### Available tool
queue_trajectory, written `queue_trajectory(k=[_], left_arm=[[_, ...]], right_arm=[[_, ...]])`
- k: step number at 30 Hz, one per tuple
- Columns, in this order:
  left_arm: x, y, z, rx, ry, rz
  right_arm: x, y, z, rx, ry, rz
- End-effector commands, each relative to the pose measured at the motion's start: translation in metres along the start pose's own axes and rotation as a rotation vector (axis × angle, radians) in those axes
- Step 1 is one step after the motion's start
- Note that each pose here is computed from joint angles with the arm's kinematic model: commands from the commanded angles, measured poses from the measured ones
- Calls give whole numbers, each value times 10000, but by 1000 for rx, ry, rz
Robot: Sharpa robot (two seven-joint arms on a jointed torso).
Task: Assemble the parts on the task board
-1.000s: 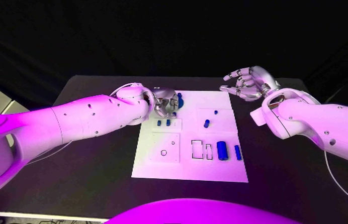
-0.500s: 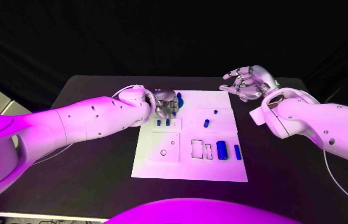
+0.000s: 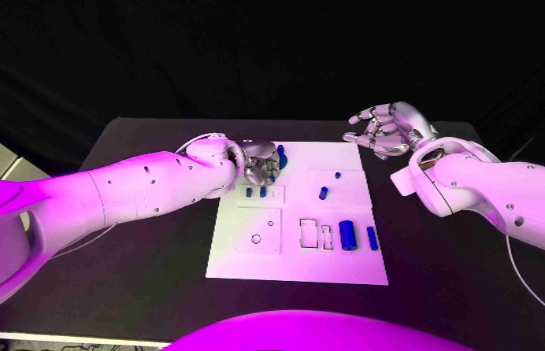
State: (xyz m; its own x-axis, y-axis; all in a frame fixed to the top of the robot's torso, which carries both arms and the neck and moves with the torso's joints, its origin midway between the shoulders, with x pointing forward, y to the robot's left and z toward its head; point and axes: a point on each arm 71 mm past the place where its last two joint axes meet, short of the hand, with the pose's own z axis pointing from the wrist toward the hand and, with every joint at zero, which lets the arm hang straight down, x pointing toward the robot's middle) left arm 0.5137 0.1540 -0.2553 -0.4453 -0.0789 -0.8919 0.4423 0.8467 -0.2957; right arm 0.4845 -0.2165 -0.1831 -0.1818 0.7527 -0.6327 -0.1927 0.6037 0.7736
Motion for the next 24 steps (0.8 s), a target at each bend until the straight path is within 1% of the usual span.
queue_trajectory(k=[1, 7, 12, 16, 19, 24], left_arm=[[-14, -30, 5, 27, -24, -13], [-42, -41, -4, 52, -75, -36], [-34, -41, -25, 67, -88, -59], [-49, -32, -64, 75, -101, -84], [-87, -15, -111, 77, -110, -108], [-161, 38, -221, 77, -109, -139]], right_arm=[[13, 15, 2, -16, 9, -2], [17, 12, 4, -14, 13, -2], [18, 7, 3, -12, 15, -2], [15, -1, 0, -11, 14, -3], [12, -12, -2, -9, 13, -4], [6, -33, -5, -4, 12, -5]])
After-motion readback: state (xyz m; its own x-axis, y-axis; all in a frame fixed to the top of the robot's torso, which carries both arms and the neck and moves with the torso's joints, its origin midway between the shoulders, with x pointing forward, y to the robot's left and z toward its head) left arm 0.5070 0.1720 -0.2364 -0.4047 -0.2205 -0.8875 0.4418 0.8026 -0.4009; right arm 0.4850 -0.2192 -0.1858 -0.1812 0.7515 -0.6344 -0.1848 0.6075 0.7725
